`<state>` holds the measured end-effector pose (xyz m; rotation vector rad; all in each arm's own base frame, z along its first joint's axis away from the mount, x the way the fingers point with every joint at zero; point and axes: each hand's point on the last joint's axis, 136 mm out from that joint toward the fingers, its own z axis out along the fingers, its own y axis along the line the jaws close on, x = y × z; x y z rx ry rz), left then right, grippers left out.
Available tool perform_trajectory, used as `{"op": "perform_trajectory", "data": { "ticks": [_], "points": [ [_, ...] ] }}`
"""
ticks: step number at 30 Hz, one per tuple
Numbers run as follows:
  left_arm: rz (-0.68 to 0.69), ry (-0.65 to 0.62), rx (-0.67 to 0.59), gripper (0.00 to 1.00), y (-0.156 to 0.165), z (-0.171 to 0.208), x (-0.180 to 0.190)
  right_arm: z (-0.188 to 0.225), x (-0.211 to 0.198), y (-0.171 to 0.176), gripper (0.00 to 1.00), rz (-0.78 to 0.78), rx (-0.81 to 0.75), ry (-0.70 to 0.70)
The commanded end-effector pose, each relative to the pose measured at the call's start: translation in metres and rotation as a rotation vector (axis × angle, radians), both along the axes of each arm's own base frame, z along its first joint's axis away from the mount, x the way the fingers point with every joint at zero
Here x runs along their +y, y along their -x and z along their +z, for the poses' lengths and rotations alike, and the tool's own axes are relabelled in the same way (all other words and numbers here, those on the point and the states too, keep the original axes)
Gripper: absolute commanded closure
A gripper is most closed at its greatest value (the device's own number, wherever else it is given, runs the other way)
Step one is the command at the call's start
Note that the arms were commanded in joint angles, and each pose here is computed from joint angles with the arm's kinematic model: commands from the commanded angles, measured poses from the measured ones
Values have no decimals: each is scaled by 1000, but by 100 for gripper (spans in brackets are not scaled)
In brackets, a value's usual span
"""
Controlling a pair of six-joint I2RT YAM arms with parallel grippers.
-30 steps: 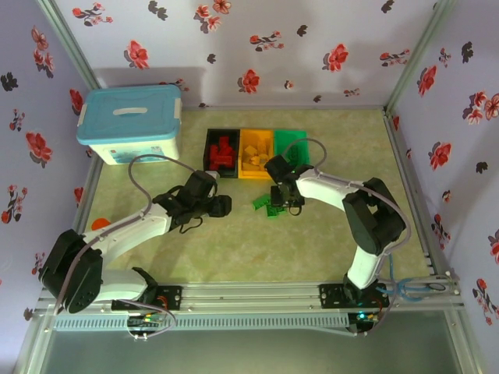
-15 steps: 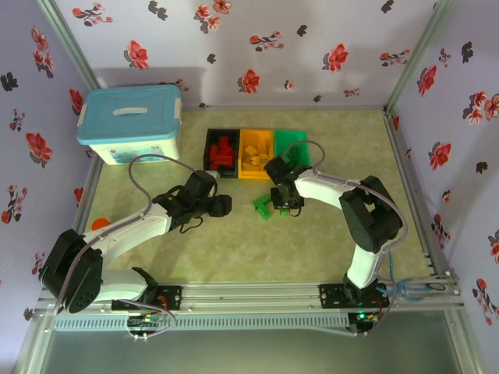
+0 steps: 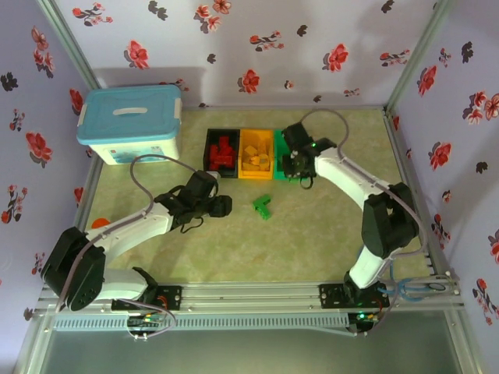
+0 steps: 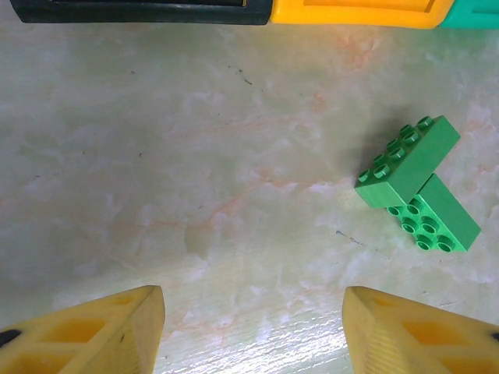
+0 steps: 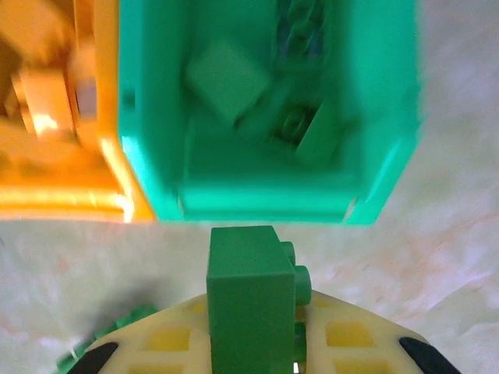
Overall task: Sort the legos into containers by color
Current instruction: Place the lego in the container, then pick up the lego from the center of the table.
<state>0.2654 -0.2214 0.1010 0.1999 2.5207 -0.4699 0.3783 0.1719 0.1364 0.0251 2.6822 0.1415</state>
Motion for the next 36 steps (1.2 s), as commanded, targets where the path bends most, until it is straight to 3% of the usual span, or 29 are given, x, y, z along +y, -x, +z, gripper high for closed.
{"op": "perform_trajectory", "data": {
  "ticks": [1,10,11,13,15,20,26,36],
  "points": [
    [22,23,-22,38,0,7,0,5,-19,-20,86,5,26,75],
    [32,35,-23,39,6,5,4,-2,-19,-84,82,-3,44,103],
    [31,34,-21,39,7,4,4,-1,-17,-88,74,0,45,105],
    [29,33,-21,39,7,5,3,5,-14,-92,28,0,33,94],
    [27,33,-23,39,7,5,3,14,-13,-89,19,-7,6,79],
    [17,25,-28,38,5,5,1,25,-9,-63,16,0,-43,37],
    [15,19,-35,38,-2,6,-4,16,2,-4,17,48,-43,-3],
    [25,28,-32,39,-8,2,-8,-31,46,86,21,161,59,-55]
  ]
}}
